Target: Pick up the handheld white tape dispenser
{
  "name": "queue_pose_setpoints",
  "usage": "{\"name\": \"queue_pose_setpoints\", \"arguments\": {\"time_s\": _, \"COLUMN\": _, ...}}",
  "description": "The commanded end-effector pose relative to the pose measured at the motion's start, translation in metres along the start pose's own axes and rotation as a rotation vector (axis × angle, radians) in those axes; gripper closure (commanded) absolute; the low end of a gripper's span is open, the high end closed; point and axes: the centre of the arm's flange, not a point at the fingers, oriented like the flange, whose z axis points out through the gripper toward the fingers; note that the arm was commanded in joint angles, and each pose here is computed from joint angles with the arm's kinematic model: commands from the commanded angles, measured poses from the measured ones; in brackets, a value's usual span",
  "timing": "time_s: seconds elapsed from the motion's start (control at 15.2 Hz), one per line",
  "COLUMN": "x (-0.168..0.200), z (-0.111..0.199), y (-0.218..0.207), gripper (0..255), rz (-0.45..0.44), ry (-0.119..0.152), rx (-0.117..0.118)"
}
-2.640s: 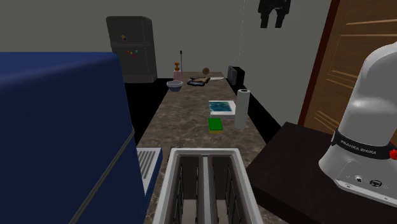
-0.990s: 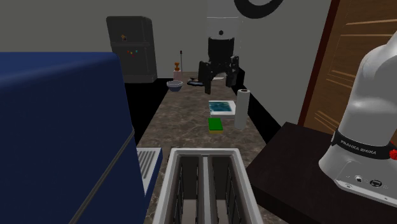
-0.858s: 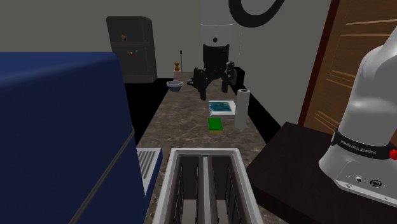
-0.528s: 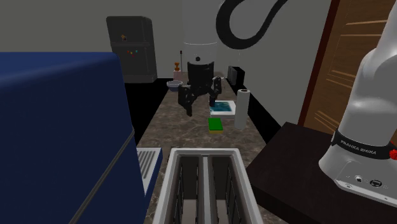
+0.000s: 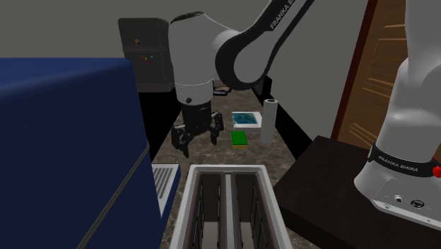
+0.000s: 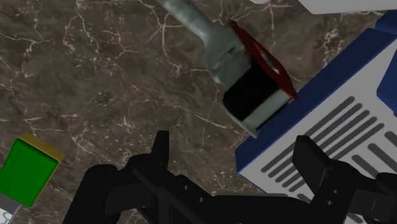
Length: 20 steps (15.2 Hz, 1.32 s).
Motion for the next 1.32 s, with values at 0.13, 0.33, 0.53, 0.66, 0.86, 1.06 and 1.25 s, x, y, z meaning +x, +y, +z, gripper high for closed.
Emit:
{"name": "queue_pose_setpoints", "arguments": {"time_s": 0.13, "x": -0.001, "z": 0.024, "y": -0.027, "gripper": 0, "rz": 0.005, "ry": 0.004, "rx": -0.006}}
{"name": "queue_pose_setpoints", "arguments": {"time_s": 0.33, "x": -0.003, "z": 0.040, "y": -0.029, "gripper": 0, "rz": 0.005, "ry": 0.004, "rx": -0.006}}
{"name": "queue_pose_setpoints", "arguments": {"time_s": 0.53, "x": -0.005, "z": 0.059, "y": -0.030, "gripper": 0, "rz": 0.005, "ry": 0.004, "rx": -0.006}}
{"name": "queue_pose_setpoints", "arguments": {"time_s": 0.66, "x": -0.005, "z": 0.059, "y": -0.030, "gripper": 0, "rz": 0.005, "ry": 0.004, "rx": -0.006}}
{"name": "queue_pose_setpoints", "arguments": {"time_s": 0.86, "x": -0.005, "z": 0.059, "y": -0.031, "gripper": 255, "rz": 0.005, "ry": 0.004, "rx": -0.006}}
{"name": "queue_pose_setpoints", "arguments": {"time_s": 1.06, "x": -0.005, "z": 0.059, "y": -0.031, "gripper": 255, "rz": 0.005, "ry": 0.004, "rx": -0.006}}
{"name": "queue_pose_setpoints", "arguments": {"time_s": 1.25, "x": -0.005, "z": 0.059, "y": -0.031, "gripper": 255, "rz": 0.005, "ry": 0.004, "rx": -0.006}}
